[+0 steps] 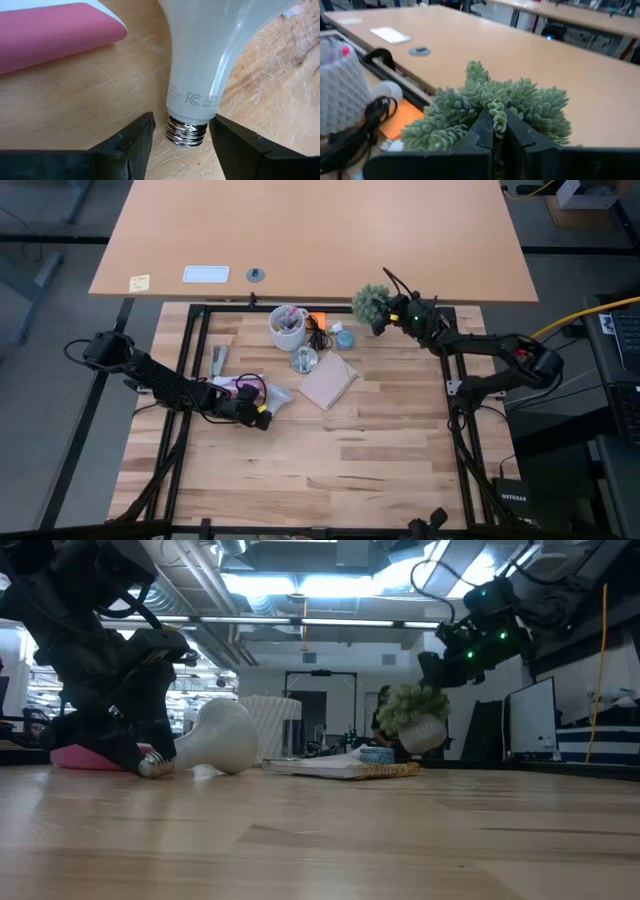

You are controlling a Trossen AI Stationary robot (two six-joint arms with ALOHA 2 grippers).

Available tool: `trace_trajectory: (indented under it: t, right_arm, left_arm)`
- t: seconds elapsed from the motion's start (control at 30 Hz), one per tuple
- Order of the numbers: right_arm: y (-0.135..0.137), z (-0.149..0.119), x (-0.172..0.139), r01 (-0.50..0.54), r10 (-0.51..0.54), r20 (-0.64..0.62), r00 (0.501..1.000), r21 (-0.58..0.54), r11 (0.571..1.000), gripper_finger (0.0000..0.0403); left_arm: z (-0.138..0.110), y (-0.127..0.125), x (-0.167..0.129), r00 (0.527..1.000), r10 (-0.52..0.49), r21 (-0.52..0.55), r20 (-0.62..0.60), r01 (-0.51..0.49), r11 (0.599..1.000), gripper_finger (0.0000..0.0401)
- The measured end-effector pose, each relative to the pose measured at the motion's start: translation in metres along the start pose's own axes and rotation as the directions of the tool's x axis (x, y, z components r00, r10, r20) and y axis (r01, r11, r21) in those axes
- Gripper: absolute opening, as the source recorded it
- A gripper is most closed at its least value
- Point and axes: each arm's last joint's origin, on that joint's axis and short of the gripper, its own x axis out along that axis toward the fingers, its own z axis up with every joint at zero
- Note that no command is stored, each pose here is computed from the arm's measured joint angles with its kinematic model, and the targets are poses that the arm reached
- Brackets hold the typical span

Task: Screw lightbulb
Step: Move the gray vase plant to the top right of the table

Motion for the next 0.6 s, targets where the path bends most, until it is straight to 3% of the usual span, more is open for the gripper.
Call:
trace_trajectory:
  t: [0.3, 0.6]
  right_arm:
    - [0.007, -0.028, 0.019, -0.020, 0.019, -0.108, 0.994, -0.016, 1.000, 0.0016]
    - [0.007, -0.032, 0.020, -0.023, 0.020, -0.134, 0.991, -0.020, 1.000, 0.0022]
  left_arm:
    - [0.000, 0.000, 0.000, 1.000, 0.000, 0.000, 0.000, 0.000, 1.000, 0.0186]
    - [0.000, 0.000, 0.000, 1.000, 0.000, 0.000, 0.000, 0.000, 1.000, 0.0186]
